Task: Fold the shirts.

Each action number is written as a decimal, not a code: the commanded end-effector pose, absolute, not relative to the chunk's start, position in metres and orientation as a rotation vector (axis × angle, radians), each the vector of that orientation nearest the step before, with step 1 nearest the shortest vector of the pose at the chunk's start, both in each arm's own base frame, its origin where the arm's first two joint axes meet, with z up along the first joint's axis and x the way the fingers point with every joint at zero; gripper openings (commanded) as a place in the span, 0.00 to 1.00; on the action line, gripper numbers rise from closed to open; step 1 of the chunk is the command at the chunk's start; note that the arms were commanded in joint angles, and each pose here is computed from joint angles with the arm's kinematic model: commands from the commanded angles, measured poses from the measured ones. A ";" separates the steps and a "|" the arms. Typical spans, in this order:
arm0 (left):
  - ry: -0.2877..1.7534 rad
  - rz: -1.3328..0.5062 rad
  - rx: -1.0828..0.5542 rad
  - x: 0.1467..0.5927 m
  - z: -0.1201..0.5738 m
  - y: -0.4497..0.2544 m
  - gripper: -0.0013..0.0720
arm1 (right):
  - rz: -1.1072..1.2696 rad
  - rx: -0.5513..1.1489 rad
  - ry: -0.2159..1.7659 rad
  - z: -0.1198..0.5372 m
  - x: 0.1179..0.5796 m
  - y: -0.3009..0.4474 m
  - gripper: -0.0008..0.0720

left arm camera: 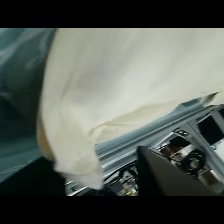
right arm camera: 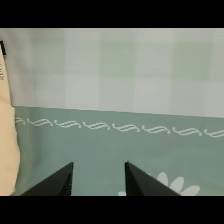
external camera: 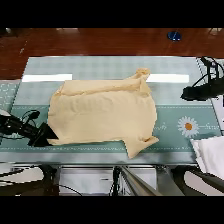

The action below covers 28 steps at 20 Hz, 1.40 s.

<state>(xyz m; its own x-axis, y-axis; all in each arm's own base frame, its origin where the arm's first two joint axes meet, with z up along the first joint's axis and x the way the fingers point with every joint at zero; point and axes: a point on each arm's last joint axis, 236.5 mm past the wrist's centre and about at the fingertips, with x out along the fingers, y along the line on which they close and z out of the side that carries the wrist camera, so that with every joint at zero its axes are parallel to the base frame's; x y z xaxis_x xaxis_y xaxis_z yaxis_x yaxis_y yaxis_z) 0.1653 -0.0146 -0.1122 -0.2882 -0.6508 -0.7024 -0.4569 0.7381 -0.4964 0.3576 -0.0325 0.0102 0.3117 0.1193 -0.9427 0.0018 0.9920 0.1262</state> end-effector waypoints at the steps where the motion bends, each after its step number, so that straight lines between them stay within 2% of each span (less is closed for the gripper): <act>1: 1.955 -0.103 -0.617 0.176 -0.145 0.010 0.12 | 0.115 0.164 1.276 0.011 0.352 -0.019 0.60; 2: 1.969 -0.138 -0.601 0.173 -0.140 0.009 0.08 | 0.120 0.167 1.286 0.010 0.349 -0.018 0.60; 5: 1.980 -0.158 -0.606 0.172 -0.134 0.009 0.08 | 0.125 0.158 1.288 0.010 0.348 -0.022 0.61; 6: 1.977 -0.159 -0.608 0.173 -0.134 0.008 0.08 | 0.109 0.177 1.292 0.009 0.346 -0.029 0.72; 7: 1.976 -0.162 -0.605 0.174 -0.134 0.008 0.08 | 0.104 0.230 1.299 0.007 0.342 -0.031 0.77; 11: 1.969 -0.181 -0.598 0.174 -0.134 0.008 0.08 | 0.290 0.631 1.337 -0.015 0.307 0.015 0.79; 13: 1.958 -0.188 -0.619 0.177 -0.133 0.004 0.08 | 0.346 0.732 1.400 -0.038 0.280 0.040 0.79; 16: 1.924 -0.205 -0.649 0.185 -0.132 -0.002 0.08 | 0.368 0.744 1.509 -0.079 0.238 0.068 0.79; 18: 1.911 -0.221 -0.663 0.188 -0.131 -0.006 0.08 | 0.359 0.715 1.529 -0.098 0.226 0.080 0.79; 25: 1.915 -0.224 -0.676 0.188 -0.129 -0.008 0.07 | 0.466 0.618 1.490 -0.102 0.232 0.141 0.78; 27: 1.914 -0.224 -0.675 0.188 -0.129 -0.008 0.07 | 0.501 0.582 1.507 -0.102 0.225 0.161 0.76; 28: 1.914 -0.224 -0.675 0.188 -0.129 -0.008 0.07 | 0.511 0.566 1.517 -0.103 0.221 0.169 0.66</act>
<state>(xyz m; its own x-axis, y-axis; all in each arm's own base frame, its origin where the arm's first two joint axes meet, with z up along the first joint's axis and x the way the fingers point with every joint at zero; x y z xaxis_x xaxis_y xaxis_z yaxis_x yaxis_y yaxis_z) 0.1746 -0.0148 -0.1187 -0.3501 -0.5779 -0.7372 -0.3615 0.8094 -0.4628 0.2264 0.1443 -0.1013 0.0145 0.6336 -0.7735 0.0682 0.7711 0.6330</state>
